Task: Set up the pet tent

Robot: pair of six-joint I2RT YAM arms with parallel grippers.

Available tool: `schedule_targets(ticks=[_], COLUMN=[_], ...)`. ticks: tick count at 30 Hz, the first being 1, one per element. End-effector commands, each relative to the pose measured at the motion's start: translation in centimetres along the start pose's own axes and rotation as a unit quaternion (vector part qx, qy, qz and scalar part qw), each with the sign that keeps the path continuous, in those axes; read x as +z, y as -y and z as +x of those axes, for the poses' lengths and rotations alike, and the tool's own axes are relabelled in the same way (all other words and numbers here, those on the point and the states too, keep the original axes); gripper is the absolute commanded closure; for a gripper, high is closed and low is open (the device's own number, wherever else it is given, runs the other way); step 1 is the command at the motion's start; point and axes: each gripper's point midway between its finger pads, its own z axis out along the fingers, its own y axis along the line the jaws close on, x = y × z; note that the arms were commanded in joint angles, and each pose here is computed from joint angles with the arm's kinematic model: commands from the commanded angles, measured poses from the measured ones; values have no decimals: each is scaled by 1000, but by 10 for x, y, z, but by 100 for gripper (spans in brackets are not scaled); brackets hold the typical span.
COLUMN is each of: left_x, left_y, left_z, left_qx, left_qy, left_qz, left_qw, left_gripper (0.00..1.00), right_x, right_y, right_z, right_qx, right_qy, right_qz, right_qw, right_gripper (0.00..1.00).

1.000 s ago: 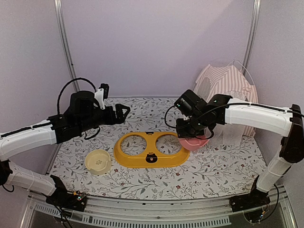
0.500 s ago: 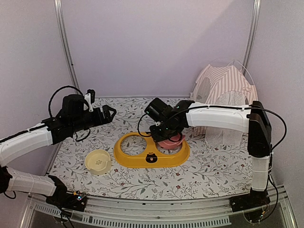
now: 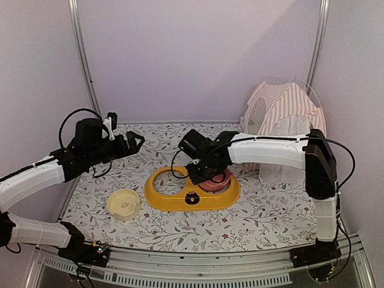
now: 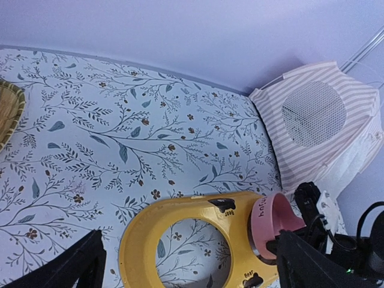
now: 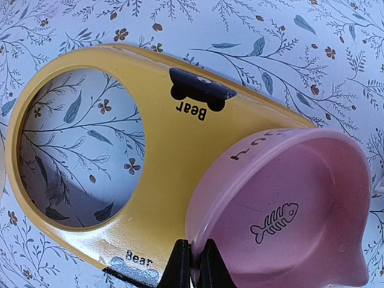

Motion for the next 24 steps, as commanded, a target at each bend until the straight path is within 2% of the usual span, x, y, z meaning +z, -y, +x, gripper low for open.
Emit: schedule_targets(ticks=[1, 10, 17, 24], left_x=[0, 2, 4, 5], left_y=[-5, -5, -5, -5], left_z=[1, 2, 5, 9], left_qx=[-5, -9, -10, -10], left_qy=[-4, -7, -12, -19], left_qz=[-1, 5, 8, 11], left_qw=[1000, 1000, 1000, 1000], left_gripper=[1, 1, 0, 0], right_x=[-8, -1, 6, 7], right_y=[-2, 8, 6, 3], right_z=[-12, 3, 11, 11], right_qx=[-8, -27, -32, -32], right_qy=[22, -9, -22, -25], right_qz=[21, 71, 71, 63], right_qw=[1000, 997, 997, 997], right_gripper=[100, 100, 100, 83])
